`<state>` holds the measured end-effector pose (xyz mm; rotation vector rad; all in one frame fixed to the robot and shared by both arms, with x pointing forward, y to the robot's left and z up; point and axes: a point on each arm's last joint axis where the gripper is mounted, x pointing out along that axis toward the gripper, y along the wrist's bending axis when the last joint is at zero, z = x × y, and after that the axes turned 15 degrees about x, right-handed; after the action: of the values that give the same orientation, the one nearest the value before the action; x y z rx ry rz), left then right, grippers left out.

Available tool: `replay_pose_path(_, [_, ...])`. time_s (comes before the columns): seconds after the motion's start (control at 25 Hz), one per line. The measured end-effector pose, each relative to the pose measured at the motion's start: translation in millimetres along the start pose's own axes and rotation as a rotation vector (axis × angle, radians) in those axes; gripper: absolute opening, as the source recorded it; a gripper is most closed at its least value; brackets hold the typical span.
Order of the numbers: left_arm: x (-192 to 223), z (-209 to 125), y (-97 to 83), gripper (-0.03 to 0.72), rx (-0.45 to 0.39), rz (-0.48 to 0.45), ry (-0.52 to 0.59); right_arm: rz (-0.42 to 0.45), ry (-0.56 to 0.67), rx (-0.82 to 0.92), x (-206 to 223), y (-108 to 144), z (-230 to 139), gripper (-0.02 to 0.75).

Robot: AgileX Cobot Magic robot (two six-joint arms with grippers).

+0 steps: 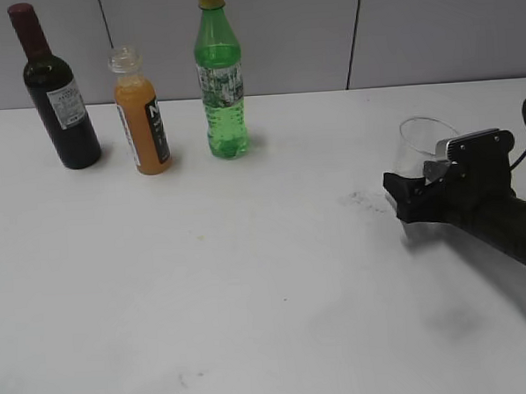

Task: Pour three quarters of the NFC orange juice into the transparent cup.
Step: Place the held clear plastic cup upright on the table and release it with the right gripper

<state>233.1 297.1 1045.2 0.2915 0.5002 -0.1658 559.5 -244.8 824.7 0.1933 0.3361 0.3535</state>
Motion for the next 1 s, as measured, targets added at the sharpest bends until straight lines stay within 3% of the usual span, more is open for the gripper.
replay_pose_path(0.24, [0,0,0.0,0.238,0.000,0.000,0.000,0.129,0.033,-0.084,-1,12,-3,0.548])
replay_pose_path(0.72, [0,0,0.0,0.238,0.000,0.000,0.000,0.521,0.058,-0.309,-15,48,8,0.548])
replay_pose_path(1.0, [0,0,0.0,0.238,0.000,0.000,0.000,0.677,0.073,-0.321,-6,61,15,0.548])
